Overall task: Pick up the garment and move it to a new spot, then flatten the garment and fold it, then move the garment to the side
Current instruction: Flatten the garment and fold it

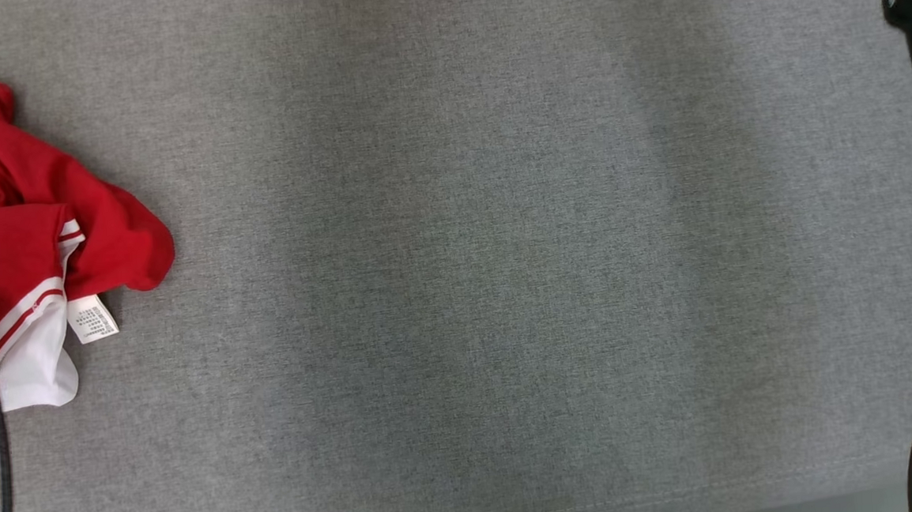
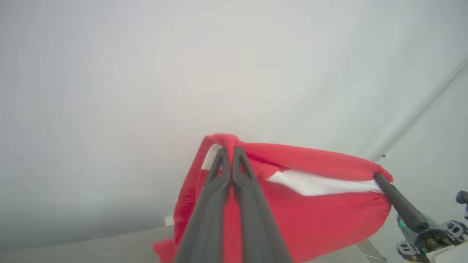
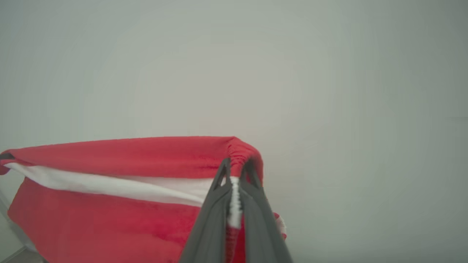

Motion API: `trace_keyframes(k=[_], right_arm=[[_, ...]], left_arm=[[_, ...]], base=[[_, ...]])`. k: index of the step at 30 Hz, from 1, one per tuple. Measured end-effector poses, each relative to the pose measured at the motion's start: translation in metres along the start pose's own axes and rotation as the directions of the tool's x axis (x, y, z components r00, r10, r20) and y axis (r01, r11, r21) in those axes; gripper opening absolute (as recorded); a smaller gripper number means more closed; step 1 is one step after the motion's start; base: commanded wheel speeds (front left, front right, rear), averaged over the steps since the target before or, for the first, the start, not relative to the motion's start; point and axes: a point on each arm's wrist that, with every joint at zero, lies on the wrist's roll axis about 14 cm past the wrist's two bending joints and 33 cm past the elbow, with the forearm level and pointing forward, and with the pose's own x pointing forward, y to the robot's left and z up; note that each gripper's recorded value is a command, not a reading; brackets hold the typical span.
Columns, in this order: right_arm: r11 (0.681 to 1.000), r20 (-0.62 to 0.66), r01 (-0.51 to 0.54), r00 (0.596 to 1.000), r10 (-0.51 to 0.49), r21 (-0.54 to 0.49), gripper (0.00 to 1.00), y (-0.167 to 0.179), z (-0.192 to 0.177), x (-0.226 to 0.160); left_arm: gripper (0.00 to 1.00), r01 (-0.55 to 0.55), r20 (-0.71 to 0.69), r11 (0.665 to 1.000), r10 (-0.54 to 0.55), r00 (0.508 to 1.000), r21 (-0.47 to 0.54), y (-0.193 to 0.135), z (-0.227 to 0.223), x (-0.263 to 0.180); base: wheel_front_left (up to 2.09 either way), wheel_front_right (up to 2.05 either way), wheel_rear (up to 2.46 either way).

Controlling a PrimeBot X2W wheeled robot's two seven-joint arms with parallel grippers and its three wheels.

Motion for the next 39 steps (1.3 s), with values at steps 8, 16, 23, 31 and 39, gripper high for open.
trace_keyframes(k=[8, 16, 23, 31, 39], right_arm=[[0.998, -0.275, 0.006, 0.961, 0.009, 0.055, 0.0, -0.01, -0.134, -0.058], [0.96, -0.535, 0.118, 0.844, 0.039, 0.256, 0.0, 0.002, -0.235, -0.171], [0.927, -0.544, 0.151, 0.836, 0.066, 0.344, 0.0, 0.017, -0.238, -0.209], [0.968, -0.496, 0.119, 0.869, 0.007, 0.222, 0.0, 0.009, -0.225, -0.241], [0.978, -0.531, 0.137, 0.847, -0.034, 0.156, 0.0, 0.022, -0.232, -0.283]], left_arm=[[0.0, 0.037, -0.008, 0.999, -0.037, 0.999, -0.025, 0.013, -0.085, -0.029], [0.0, -0.177, -0.263, 0.973, 0.134, 0.956, -0.147, 0.05, -0.254, -0.144], [0.0, -0.232, -0.231, 0.97, 0.211, 0.95, -0.066, 0.049, -0.258, -0.177], [0.0, -0.222, -0.188, 0.971, 0.235, 0.954, 0.087, 0.031, -0.256, -0.197], [0.0, -0.27, -0.186, 0.957, 0.286, 0.94, 0.106, 0.008, -0.27, -0.227]], base=[[0.0, 0.0, 0.0], [0.0, 0.0, 0.0], [0.0, 0.0, 0.0], [0.0, 0.0, 0.0], [0.0, 0.0, 0.0]])
